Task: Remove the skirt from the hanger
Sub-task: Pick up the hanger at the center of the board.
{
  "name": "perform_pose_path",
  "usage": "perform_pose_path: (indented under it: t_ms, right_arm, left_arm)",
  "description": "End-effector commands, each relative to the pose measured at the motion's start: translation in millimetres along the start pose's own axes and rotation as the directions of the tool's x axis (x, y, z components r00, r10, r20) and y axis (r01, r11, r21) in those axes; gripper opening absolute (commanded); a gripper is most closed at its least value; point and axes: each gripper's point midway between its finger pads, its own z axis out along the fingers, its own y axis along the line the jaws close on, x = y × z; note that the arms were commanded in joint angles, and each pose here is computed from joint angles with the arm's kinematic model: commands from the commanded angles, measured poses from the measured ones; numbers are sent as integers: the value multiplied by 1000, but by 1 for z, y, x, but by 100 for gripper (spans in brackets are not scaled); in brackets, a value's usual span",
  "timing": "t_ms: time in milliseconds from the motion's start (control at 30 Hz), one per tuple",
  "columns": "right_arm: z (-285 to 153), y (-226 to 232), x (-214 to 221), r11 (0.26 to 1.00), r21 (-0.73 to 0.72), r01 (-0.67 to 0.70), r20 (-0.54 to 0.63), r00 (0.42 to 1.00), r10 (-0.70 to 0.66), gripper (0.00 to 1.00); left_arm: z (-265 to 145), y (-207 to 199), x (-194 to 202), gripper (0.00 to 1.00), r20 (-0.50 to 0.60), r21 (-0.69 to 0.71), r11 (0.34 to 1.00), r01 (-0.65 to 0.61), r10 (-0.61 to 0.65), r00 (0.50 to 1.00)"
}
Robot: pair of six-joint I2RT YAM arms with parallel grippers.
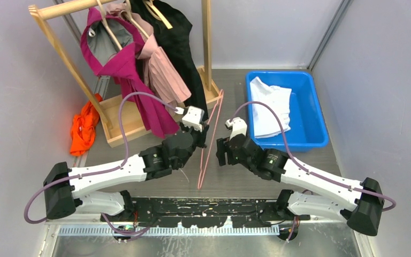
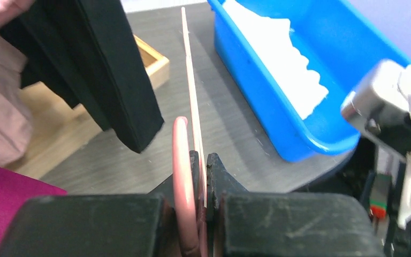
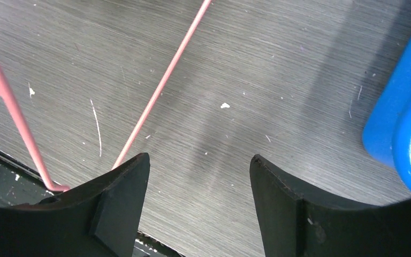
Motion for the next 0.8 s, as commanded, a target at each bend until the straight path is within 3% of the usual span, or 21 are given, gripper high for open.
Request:
perform_pose_path:
  t_ms: [0,167,400,767]
  right_arm:
    - [-3,18,-39,999,-14,-45,173,984,46,73]
    - [-10,32,-61,997,-46,-56,260,963,66,72]
    - [-14,63,-70,997,-82,-13,297,954,37,72]
    - [-40,105,-71,993,-105,48,387,922,-3,72]
  left_arm:
    - [-3,17,-39,0,81,-123,991,-46,56,995]
    - [-1,21,-58,0,106,-181,978,-98,119,987]
    - [1,17,-80,0,132,-197,975,-105,133,982]
    - [12,-2,-79,0,120,-176,977,-124,146,982]
